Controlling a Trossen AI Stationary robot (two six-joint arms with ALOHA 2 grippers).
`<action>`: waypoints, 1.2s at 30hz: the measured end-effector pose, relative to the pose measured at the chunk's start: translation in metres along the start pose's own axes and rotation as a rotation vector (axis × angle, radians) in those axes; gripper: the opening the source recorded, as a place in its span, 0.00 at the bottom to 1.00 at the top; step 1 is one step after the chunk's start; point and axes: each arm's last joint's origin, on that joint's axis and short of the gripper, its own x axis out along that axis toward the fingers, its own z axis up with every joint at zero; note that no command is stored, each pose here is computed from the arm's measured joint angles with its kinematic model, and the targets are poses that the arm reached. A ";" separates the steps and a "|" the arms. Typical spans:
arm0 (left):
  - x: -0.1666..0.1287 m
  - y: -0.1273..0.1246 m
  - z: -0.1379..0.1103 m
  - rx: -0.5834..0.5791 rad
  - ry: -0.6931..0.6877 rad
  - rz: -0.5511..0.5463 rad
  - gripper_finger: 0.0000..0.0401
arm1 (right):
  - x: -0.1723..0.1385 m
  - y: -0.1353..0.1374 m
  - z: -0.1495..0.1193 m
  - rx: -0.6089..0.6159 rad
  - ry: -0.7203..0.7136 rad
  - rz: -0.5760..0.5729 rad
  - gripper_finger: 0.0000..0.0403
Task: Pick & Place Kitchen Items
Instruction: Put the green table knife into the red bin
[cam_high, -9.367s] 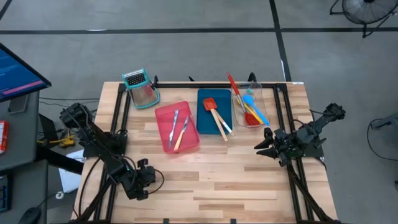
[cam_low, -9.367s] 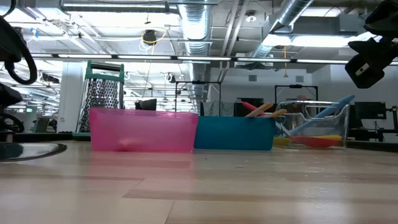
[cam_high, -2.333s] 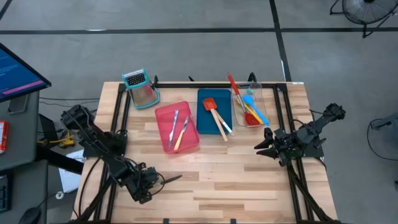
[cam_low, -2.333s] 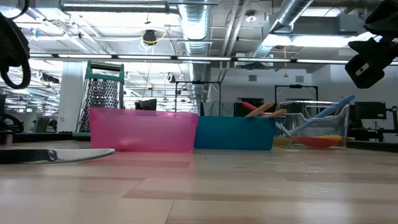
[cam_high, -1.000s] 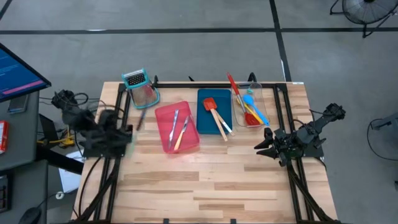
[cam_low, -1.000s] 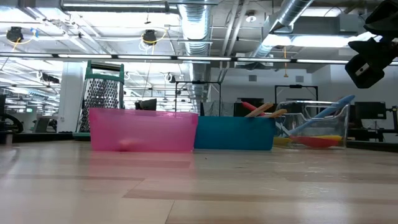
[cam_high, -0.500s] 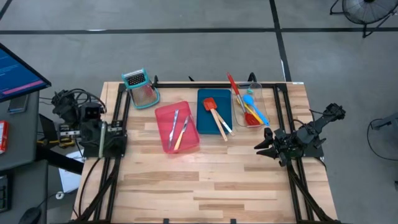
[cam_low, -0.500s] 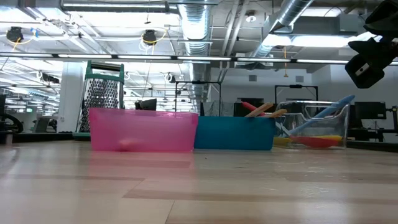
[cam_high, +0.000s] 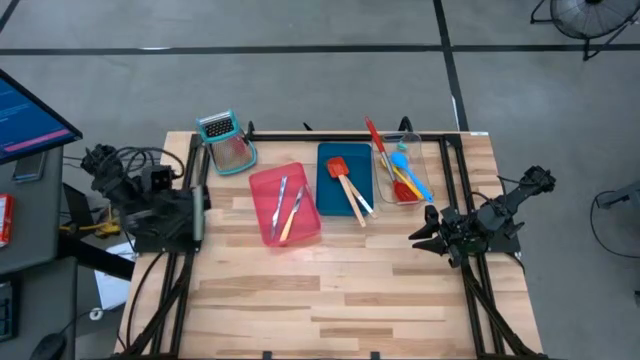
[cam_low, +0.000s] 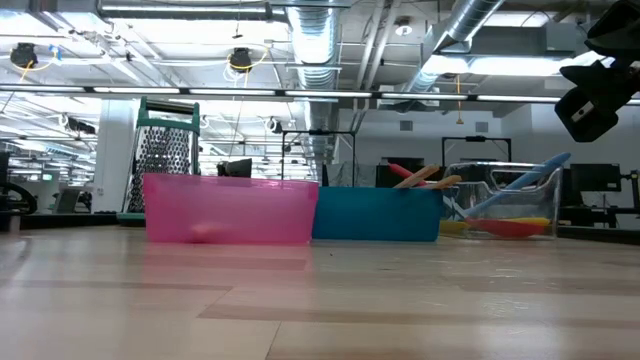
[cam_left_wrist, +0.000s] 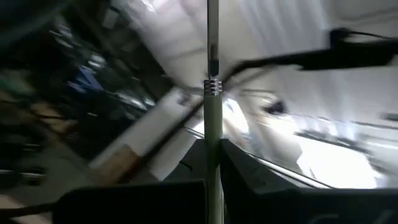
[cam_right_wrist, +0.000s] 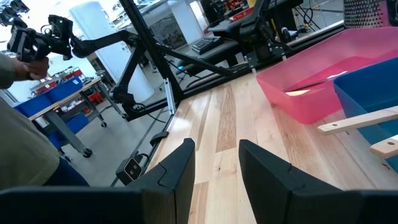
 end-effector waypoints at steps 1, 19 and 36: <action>0.002 0.003 -0.001 0.020 -0.025 0.051 0.01 | 0.000 0.000 0.000 0.000 0.000 0.000 0.31; 0.039 0.114 -0.061 0.701 0.003 0.987 0.01 | 0.000 0.000 0.000 0.000 0.000 0.000 0.31; 0.001 0.237 -0.086 0.375 0.225 1.332 0.01 | 0.000 0.000 0.000 0.000 0.000 0.000 0.31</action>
